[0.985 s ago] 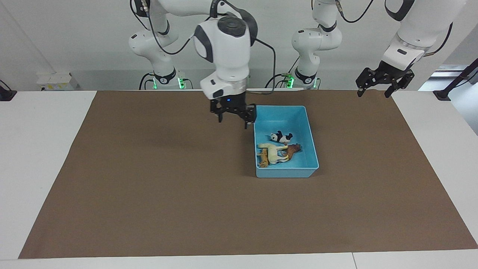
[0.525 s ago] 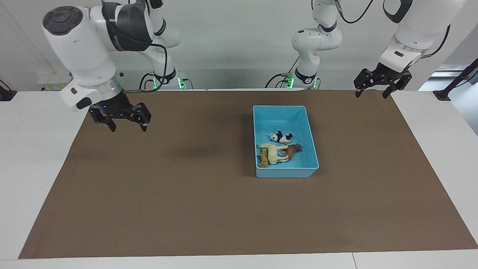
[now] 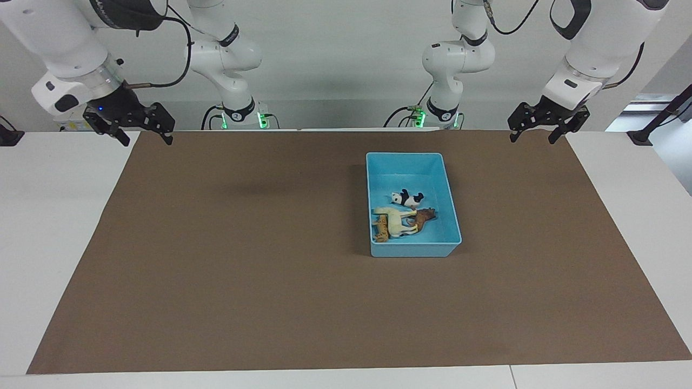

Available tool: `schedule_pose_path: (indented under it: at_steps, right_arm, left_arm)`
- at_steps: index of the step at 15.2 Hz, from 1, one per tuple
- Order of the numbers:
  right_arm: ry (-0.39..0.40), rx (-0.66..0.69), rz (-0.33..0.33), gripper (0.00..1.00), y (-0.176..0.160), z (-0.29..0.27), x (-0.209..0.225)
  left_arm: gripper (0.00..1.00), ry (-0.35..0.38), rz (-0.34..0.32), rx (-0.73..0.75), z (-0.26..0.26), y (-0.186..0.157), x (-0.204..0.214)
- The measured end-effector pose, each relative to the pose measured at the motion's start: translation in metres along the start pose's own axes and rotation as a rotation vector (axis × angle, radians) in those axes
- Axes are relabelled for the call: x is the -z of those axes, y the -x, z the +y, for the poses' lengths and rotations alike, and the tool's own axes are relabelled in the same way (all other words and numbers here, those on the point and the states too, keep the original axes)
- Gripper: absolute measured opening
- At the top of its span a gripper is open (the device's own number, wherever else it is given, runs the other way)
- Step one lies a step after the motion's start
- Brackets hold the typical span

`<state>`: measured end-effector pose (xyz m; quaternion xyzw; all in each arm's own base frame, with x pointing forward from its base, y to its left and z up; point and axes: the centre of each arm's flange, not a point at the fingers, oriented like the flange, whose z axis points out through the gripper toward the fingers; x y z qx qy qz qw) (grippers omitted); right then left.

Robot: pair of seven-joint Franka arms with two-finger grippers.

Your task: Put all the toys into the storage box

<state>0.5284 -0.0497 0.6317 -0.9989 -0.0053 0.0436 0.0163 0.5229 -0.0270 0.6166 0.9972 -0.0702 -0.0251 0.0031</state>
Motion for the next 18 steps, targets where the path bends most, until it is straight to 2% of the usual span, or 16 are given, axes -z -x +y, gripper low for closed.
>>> schedule_pose_path:
  at_steps: [4, 8, 11, 18]
  right_arm:
    - [0.044, 0.018, 0.020, 1.00, 0.033, 0.002, -0.003]
    - [0.092, 0.019, 0.057, 1.00, 0.027, 0.006, 0.020]
    - [0.080, 0.008, 0.052, 1.00, 0.022, 0.009, 0.033]
    - [0.067, 0.008, 0.032, 1.00, 0.021, 0.008, 0.031]
  left_arm:
    - [1.00, -0.002, 0.001, -0.016, 0.008, 0.000, 0.001]
    - [1.00, -0.001, -0.005, -0.016, 0.009, 0.001, -0.002]
    - [1.00, -0.001, -0.006, -0.016, 0.009, 0.001, -0.003]
    - [1.00, -0.001, -0.006, -0.005, 0.009, 0.001, -0.003]
